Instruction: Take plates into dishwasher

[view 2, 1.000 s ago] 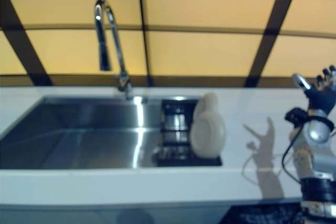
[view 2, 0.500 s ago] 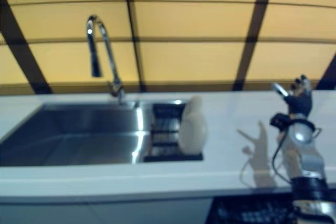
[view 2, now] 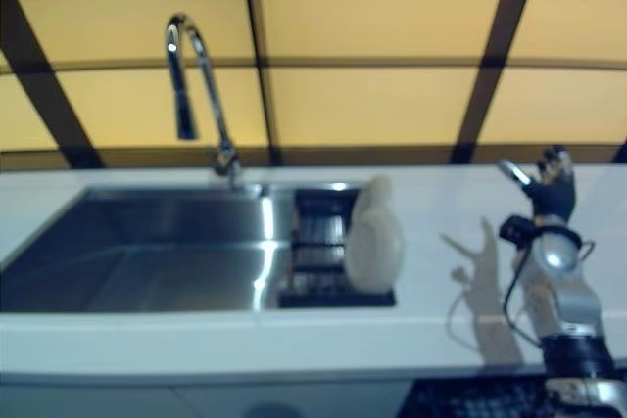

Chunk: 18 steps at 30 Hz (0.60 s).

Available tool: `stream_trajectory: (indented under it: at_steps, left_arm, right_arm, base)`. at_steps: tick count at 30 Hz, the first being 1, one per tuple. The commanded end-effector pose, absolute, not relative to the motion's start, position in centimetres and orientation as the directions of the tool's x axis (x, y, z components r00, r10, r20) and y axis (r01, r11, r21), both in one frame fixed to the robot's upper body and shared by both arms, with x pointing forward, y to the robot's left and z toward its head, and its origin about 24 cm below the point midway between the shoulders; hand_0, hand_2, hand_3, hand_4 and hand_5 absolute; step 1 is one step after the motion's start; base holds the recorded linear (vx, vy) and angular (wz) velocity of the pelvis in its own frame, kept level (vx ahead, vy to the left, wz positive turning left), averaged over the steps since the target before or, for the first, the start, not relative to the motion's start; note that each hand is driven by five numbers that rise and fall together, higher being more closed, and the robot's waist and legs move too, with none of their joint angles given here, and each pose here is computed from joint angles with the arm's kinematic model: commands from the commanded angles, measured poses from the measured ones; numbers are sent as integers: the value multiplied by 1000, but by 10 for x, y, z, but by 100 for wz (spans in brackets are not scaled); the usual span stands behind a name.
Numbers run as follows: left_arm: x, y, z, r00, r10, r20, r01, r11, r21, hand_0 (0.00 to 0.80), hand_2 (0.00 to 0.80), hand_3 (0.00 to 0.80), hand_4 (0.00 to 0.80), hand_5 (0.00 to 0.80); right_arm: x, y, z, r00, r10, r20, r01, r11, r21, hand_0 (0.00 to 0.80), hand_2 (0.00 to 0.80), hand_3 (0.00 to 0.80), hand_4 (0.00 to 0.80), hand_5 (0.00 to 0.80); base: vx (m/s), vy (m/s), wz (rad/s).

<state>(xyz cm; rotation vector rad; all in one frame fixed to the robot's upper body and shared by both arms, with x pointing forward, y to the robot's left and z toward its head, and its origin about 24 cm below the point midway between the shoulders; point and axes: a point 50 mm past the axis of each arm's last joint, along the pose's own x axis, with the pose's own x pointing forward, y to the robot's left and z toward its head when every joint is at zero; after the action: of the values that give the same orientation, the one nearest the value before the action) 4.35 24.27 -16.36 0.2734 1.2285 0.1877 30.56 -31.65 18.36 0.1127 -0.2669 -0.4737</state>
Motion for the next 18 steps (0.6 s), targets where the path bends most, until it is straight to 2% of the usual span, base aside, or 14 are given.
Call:
stream_trajectory:
  at_steps: [1, 12, 18]
  left_arm:
    - [58, 258, -157, 369, 317, -874, 30, 935, 352, 0, 0, 0, 0, 0]
    - [80, 269, -150, 426, 310, -850, 56, 929, 367, 0, 0, 0, 0, 0]
    - [79, 274, -149, 403, 333, -853, 59, 920, 387, 0, 0, 0, 0, 0]
  right_arm:
    - [299, -321, 199, 830, -465, 308, 437, 885, 159, 0, 0, 0, 0, 0]
    - [283, -333, 193, 780, -540, 316, 504, 842, 195, 0, 0, 0, 0, 0]
    - [290, -334, 192, 821, -507, 261, 486, 862, 147, 0, 0, 0, 0, 0]
  base:
    - [194, 166, -19]
    - [105, 206, -2]
    - [32, 208, -18]
